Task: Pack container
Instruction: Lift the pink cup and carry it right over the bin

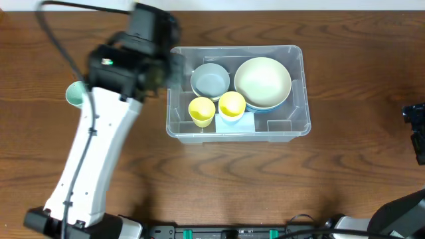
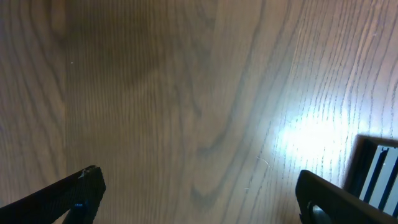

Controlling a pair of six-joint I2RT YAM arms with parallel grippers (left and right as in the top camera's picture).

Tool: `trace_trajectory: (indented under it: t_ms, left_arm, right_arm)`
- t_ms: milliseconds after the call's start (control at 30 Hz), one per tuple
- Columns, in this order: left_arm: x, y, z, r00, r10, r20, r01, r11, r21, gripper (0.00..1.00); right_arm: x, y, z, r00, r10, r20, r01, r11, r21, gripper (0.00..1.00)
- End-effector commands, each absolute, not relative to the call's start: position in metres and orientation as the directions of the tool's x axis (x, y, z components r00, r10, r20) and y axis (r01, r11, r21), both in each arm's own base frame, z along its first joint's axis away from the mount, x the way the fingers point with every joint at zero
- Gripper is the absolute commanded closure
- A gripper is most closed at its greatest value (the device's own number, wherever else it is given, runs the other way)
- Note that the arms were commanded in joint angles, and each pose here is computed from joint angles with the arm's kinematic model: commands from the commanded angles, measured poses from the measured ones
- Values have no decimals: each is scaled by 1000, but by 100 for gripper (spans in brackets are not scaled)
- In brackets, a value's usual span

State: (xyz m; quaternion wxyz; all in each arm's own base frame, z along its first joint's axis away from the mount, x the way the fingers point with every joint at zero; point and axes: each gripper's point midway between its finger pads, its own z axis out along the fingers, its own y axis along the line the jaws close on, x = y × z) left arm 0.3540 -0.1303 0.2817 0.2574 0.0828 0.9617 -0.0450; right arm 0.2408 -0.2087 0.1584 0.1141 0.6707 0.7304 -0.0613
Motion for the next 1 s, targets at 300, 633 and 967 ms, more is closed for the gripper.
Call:
trace_trajectory:
  t_ms: [300,633,967]
  left_arm:
    - [317,-188,196,-872,450,-194,449,892,48,94]
    - [315,-200,162,-883,460,-89,462,887,-6,94]
    - [318,-206,160,-882,459,-109,464,886,-27,94]
  right_arm:
    - [239,-210,159,-50,967,-251,995,69,66,1]
    - [239,-210,159,-49,967,-251,995,68,66,1]
    - [239,-210,159,-50,967,-251,995,69,66,1]
